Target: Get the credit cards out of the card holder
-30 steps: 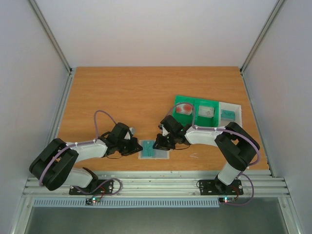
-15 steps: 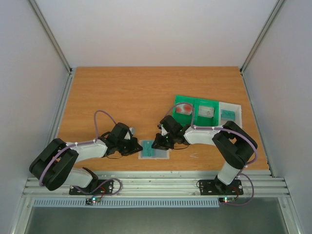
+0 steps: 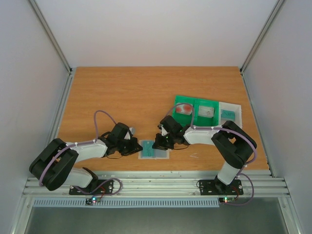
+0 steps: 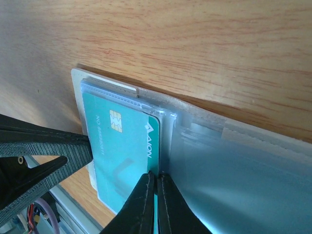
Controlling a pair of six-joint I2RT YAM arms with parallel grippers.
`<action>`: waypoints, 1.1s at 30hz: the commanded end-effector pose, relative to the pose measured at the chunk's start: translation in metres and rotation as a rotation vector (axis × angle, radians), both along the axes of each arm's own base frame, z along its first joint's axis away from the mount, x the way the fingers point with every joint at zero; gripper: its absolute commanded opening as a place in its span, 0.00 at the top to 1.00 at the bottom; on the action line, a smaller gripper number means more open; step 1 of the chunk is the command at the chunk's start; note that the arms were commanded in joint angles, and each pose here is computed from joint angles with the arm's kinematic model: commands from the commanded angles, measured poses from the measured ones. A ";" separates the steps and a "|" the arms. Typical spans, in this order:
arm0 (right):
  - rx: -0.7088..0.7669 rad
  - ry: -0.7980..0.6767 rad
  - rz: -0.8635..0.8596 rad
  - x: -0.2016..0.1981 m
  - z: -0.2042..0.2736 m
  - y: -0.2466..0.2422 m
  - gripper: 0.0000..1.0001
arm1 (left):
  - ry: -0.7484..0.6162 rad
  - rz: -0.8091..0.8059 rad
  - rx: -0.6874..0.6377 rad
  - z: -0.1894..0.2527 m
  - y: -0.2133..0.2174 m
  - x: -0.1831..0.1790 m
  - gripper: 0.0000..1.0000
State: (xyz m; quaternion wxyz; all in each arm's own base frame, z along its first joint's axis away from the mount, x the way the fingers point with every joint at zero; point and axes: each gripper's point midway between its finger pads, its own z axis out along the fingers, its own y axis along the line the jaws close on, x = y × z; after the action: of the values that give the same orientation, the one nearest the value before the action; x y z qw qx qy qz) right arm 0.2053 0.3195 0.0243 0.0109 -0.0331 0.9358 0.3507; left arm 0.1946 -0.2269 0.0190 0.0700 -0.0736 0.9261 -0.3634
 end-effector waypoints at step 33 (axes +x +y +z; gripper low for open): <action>0.064 -0.016 -0.053 0.006 0.006 -0.013 0.91 | 0.026 0.018 0.072 -0.012 0.013 -0.006 1.00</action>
State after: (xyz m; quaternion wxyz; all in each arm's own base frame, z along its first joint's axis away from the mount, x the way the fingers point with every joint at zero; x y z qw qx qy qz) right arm 0.2076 0.3020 0.0238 0.0176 -0.0122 0.9332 0.3587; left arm 0.1940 -0.2243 0.0181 0.0710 -0.0764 0.9284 -0.3566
